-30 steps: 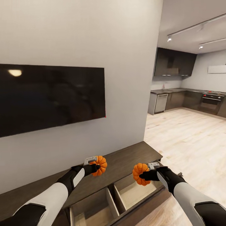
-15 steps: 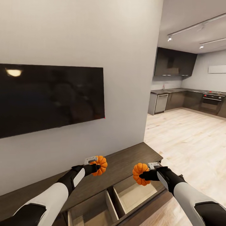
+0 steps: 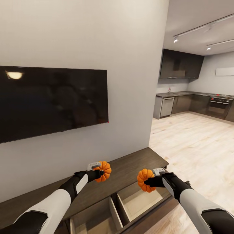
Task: Place each of the two pumpkins and all three candles from the living room inside a cabinet in the living room (use any cabinet), then make sure every cabinet is closed, and position the cauldron so it is next to a table in the living room.
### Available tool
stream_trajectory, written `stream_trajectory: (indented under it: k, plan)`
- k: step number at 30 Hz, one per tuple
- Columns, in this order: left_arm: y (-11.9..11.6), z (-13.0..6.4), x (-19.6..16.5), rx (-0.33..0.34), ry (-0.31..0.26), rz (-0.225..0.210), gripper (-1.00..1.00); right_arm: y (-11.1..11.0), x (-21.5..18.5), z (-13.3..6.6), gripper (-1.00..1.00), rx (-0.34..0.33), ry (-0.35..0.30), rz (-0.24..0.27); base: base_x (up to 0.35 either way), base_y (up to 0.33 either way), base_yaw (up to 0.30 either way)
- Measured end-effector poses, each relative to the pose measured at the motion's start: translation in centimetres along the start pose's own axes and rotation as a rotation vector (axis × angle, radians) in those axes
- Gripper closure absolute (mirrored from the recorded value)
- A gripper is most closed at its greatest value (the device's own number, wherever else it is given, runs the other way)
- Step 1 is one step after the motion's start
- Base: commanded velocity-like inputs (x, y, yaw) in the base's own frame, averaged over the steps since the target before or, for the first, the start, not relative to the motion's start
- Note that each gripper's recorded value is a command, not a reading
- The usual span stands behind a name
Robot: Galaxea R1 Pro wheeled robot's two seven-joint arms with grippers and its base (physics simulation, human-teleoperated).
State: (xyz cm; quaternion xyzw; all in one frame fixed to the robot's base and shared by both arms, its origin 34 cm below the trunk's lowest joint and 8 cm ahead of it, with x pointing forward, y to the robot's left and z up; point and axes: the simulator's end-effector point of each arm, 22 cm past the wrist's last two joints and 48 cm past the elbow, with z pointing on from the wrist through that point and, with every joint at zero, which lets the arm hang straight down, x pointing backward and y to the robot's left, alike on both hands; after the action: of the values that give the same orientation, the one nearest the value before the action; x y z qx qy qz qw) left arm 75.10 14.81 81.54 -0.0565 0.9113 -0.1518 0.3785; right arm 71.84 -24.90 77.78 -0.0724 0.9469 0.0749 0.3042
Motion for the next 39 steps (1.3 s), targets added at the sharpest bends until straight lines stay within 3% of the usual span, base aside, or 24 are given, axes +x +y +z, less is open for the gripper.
stream_trajectory:
  k: [3,13,19,26,32,36,39]
  plan:
    - [0.0,0.0,0.0,0.0,0.0,0.0,1.0,0.0,0.0,0.0,1.0,-0.003,-0.001,0.002,0.0,0.0,0.0]
    - [-3.1,0.5,1.1,0.049,0.023,0.0,1.0,-0.3,0.3,0.2,1.0,0.005,0.011,0.01,0.0,0.0,0.0]
    - [-5.2,0.8,1.8,0.079,0.036,0.041,1.0,-0.4,0.7,0.6,1.0,0.009,0.021,0.011,0.0,0.0,0.0]
    - [-8.0,0.2,-0.1,0.144,0.037,0.082,1.0,-0.6,1.3,1.1,1.0,0.014,0.03,0.013,0.0,0.0,0.0]
    - [-9.2,0.2,-0.1,0.199,0.04,0.082,1.0,-1.7,1.4,1.6,1.0,0.104,0.029,0.012,0.0,0.0,0.0]
    - [-9.3,0.3,0.0,0.209,0.043,0.081,1.0,-1.2,0.9,2.0,1.0,0.121,0.004,0.004,0.0,0.0,0.0]
    - [-11.0,-0.3,-1.6,0.265,0.014,0.081,1.0,-0.8,0.2,2.3,1.0,0.123,-0.03,-0.001,0.0,0.0,0.0]
